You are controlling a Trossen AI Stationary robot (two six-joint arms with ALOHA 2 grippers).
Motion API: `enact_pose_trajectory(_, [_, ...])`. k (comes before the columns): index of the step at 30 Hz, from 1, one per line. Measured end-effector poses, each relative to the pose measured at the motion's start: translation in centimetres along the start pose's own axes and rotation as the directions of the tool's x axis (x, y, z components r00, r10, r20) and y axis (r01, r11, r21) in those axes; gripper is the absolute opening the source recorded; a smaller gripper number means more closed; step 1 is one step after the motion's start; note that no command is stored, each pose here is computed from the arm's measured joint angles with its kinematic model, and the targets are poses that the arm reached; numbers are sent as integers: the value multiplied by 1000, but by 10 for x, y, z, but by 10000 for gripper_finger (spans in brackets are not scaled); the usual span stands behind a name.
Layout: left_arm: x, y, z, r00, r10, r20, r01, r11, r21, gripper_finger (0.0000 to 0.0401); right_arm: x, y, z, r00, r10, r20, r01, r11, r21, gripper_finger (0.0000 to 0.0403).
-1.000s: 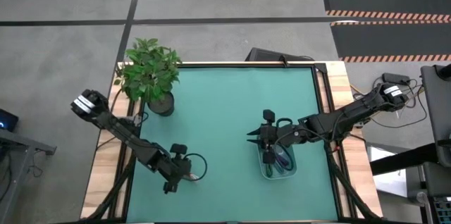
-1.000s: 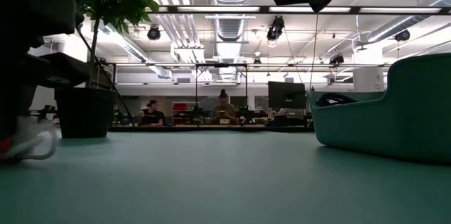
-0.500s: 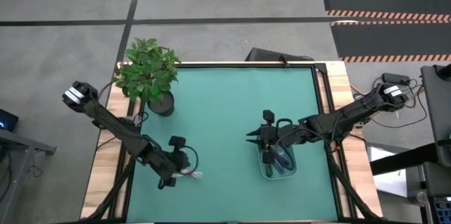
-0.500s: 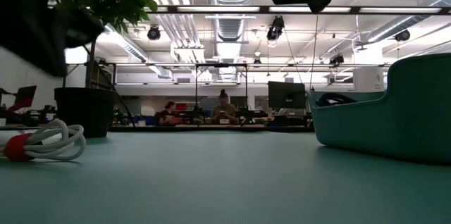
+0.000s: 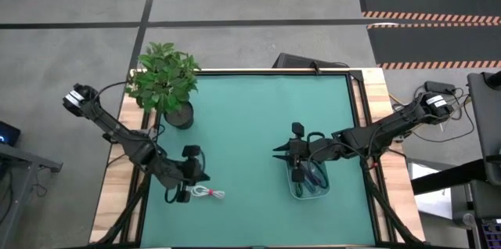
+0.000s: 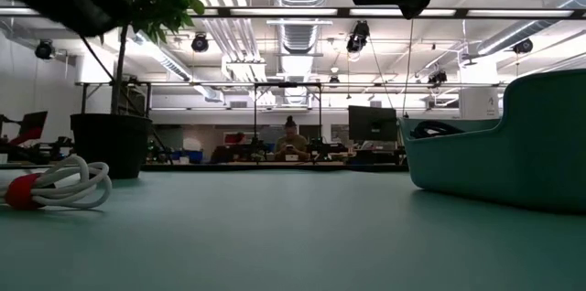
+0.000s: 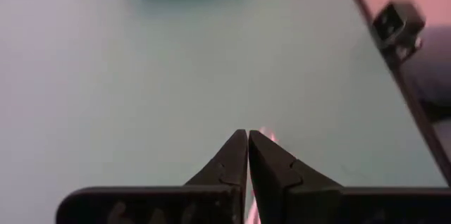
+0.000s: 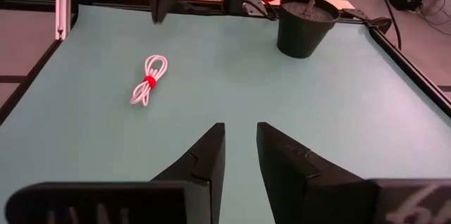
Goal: Pick and place USB-C Cables
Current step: Put the white charger cable into the blue bin
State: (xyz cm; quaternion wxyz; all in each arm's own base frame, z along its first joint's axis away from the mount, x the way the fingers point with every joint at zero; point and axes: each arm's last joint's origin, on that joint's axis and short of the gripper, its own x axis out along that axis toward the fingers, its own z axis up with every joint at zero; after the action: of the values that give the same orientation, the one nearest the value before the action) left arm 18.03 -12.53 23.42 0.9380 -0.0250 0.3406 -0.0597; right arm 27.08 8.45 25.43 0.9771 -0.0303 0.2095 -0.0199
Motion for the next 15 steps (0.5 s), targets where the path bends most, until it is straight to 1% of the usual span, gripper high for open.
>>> enact_pose_trajectory(3, [13, -3, -9, 997, -17, -80, 15, 1000, -27, 4, 0, 0, 0, 1000, 0, 0, 0, 1000, 0, 73])
enact_pose_trajectory(5, [22, -5, -16, 991, -30, -131, 25, 999, -39, 17, 0, 0, 0, 1000, 0, 0, 0, 1000, 0, 73])
enact_pose_trajectory(9, [42, -8, -29, 974, -3, -226, -1, 1000, -20, 63, 0, 0, 0, 1000, 0, 0, 0, 1000, 0, 73])
enact_pose_trajectory(11, [51, -10, -33, 967, 10, -253, -17, 1000, -26, 89, 0, 0, -1, 1000, 0, -1, 0, 1000, 2, 73])
enact_pose_trajectory(15, [64, -15, -39, 954, -14, -298, 8, 1000, -22, 140, 0, 0, -2, 1000, -1, -6, 1, 1000, 7, 73])
